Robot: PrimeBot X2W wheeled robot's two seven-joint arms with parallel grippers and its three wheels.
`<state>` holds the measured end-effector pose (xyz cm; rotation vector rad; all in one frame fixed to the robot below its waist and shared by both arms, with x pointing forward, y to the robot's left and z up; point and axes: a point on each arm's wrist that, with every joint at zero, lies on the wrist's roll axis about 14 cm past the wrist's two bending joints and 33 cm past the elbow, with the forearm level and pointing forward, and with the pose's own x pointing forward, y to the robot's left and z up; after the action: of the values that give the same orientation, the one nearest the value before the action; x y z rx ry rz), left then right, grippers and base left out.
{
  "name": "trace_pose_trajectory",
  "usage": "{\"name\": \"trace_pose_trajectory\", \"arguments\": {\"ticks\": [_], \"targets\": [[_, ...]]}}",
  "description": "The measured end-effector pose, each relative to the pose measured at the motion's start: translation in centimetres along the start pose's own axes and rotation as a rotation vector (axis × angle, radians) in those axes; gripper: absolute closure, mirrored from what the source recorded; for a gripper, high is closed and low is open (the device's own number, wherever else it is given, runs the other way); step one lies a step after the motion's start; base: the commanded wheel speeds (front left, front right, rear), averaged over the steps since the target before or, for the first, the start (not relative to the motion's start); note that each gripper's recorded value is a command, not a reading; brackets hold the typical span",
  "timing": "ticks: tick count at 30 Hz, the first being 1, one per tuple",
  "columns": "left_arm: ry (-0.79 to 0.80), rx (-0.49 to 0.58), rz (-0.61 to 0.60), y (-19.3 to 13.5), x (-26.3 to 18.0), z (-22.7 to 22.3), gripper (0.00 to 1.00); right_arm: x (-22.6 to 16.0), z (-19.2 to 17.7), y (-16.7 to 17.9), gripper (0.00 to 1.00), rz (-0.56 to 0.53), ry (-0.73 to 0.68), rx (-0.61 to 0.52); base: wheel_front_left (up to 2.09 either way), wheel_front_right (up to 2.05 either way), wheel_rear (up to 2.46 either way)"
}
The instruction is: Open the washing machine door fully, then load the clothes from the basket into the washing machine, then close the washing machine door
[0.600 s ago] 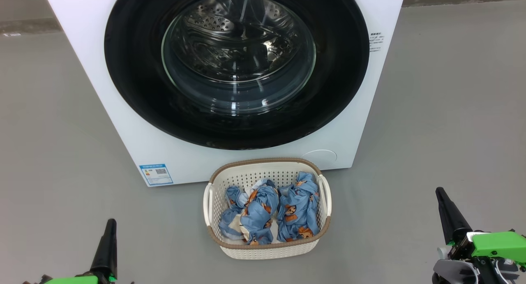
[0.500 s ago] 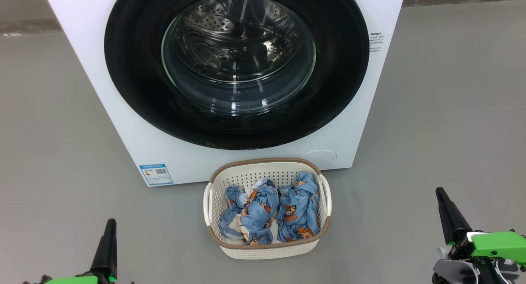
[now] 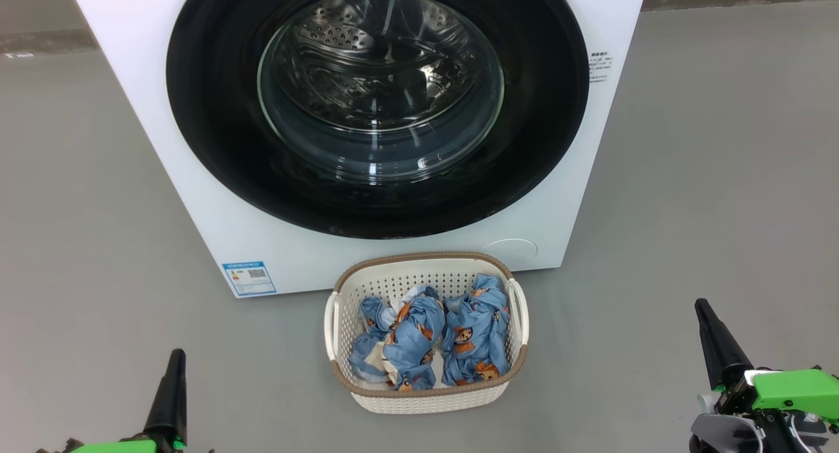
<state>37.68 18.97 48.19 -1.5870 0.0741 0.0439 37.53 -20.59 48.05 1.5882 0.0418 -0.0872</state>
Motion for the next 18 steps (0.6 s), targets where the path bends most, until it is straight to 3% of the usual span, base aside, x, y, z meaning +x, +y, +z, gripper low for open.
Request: {"name": "trace_pose_trajectory", "arguments": {"ticks": [18], "targets": [[0.000,0.000,0.000,0.00,0.00,0.00,1.00,0.00,0.00,0.00,1.00,0.000,0.000,0.000,0.00,0.00,0.00]]}}
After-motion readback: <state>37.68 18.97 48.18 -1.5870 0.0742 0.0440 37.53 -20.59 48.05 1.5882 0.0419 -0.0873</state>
